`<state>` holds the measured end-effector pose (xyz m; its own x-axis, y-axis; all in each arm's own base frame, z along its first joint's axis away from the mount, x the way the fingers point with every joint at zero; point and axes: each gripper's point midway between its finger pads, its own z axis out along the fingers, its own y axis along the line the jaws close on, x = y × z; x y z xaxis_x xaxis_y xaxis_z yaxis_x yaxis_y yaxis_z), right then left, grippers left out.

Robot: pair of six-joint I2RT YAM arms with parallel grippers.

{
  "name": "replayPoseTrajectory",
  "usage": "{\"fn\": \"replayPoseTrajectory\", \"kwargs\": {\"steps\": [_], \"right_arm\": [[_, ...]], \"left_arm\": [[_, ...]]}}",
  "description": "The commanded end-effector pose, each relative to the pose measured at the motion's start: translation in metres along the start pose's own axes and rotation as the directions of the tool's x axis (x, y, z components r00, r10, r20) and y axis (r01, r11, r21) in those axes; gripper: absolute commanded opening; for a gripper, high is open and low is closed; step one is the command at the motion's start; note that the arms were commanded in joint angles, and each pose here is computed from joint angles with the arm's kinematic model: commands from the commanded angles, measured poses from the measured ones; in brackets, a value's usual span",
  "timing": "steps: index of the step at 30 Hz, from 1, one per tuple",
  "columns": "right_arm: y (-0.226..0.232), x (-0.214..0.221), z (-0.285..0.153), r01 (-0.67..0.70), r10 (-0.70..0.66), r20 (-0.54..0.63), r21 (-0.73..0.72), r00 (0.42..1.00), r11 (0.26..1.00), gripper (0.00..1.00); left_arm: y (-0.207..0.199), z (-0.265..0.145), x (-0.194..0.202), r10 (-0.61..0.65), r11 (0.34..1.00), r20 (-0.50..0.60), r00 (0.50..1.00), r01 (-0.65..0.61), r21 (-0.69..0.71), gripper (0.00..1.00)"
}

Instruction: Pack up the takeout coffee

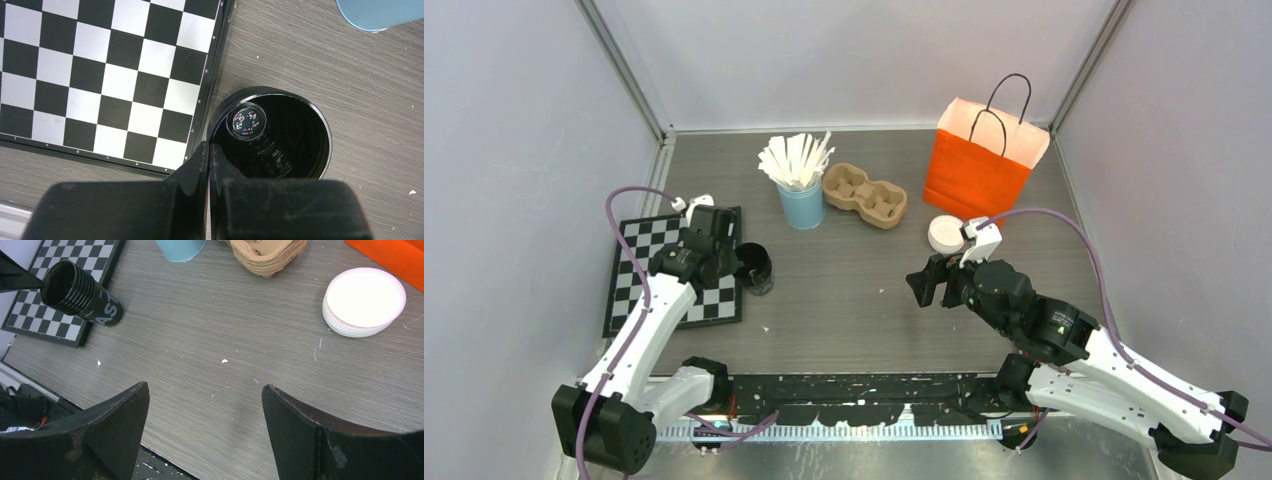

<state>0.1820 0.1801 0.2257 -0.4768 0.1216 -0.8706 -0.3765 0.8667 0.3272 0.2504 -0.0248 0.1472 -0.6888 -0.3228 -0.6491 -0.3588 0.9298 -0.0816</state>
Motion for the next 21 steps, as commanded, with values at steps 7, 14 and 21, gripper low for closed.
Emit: {"fn": "replayPoseTrajectory", "kwargs": {"steps": [7,14,21], "right_arm": [[0.000,-0.006,0.005,0.001,-0.001,0.024,0.013,1.000,1.000,0.87],[0.000,-0.004,0.006,-0.002,0.002,0.019,0.017,1.000,1.000,0.86],[0.000,-0.002,0.008,-0.011,0.011,0.014,0.021,1.000,1.000,0.85]], "left_arm": [[-0.009,-0.016,-0.017,0.002,0.999,0.022,1.000,-0.003,0.051,0.00],[-0.014,-0.023,-0.025,0.023,0.997,0.017,1.000,-0.024,0.067,0.00],[-0.017,-0.029,-0.027,0.021,0.995,0.016,1.000,-0.023,0.092,0.00]]}}
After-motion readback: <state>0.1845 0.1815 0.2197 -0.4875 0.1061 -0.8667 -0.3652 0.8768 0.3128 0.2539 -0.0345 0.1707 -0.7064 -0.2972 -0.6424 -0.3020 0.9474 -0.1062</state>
